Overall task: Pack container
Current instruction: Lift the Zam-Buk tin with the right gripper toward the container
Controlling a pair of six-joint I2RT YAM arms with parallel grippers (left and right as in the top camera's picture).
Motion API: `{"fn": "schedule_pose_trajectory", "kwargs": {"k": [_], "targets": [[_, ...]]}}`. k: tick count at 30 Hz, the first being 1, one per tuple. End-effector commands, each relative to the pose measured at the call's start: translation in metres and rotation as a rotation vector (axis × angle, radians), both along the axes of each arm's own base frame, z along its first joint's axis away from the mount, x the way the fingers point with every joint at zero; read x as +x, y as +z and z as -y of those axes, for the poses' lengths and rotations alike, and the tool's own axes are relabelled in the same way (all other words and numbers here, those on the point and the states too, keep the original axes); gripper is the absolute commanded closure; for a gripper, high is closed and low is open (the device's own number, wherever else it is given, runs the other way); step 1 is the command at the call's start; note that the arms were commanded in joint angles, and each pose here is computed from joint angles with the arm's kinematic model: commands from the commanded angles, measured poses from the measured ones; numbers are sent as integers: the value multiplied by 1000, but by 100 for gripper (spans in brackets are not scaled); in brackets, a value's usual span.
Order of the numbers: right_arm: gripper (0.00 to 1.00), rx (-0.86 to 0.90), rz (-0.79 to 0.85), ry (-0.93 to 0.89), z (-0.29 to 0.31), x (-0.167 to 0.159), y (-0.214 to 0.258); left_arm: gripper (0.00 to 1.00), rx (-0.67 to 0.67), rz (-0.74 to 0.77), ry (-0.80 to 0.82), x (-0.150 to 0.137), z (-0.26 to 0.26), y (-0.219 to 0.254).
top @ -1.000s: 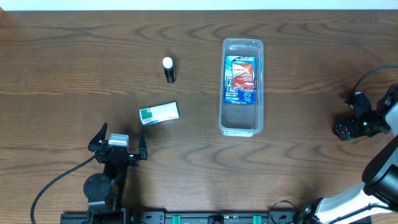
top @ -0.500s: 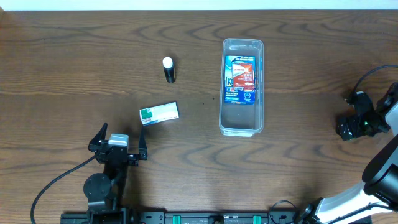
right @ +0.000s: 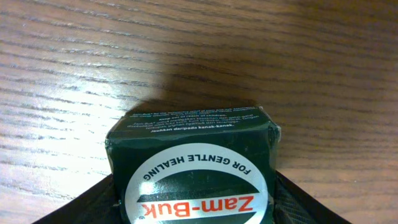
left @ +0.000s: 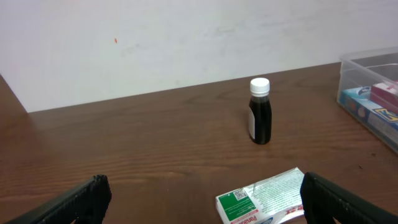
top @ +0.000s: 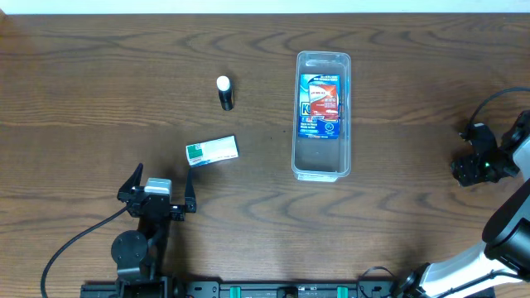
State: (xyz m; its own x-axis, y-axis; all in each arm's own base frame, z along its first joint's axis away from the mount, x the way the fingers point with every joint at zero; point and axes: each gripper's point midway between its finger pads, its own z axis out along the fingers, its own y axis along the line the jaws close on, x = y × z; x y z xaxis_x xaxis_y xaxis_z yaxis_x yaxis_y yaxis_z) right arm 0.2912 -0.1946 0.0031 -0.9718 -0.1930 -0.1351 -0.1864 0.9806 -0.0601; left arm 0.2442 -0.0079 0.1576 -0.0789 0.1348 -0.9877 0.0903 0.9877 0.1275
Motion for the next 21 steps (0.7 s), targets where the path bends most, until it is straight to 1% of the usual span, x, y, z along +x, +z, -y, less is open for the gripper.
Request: {"fn": "schedule_pose_trajectory", "kwargs": {"k": [1,3,6,9,12,14,17,21], "targets": [[37,17,-12,-23,-3,-2,-5,2,-10,-42,-13,0,2,-15],[39,15,-10,-23,-3,-1,-5,2,-10,-42,-13,0,2,-15],[38,16,-8,-32,-4,0,-5,2,-10,-42,-13,0,2,-15],[36,15,-4,-27,-7,3,-5,2,-10,-42,-13,0,2,-15],[36,11,3,-10,-11,8,-4,2,-10,-42,-13,0,2,-15],[37,5,12,13,-16,15,-1,2,-10,-42,-14,0,2,-15],[41,-9,36,53,-26,27,4,2,-10,-42,-13,0,2,-15],[40,-24,63,121,-45,44,13,2,-10,-42,-13,0,2,-15]]}}
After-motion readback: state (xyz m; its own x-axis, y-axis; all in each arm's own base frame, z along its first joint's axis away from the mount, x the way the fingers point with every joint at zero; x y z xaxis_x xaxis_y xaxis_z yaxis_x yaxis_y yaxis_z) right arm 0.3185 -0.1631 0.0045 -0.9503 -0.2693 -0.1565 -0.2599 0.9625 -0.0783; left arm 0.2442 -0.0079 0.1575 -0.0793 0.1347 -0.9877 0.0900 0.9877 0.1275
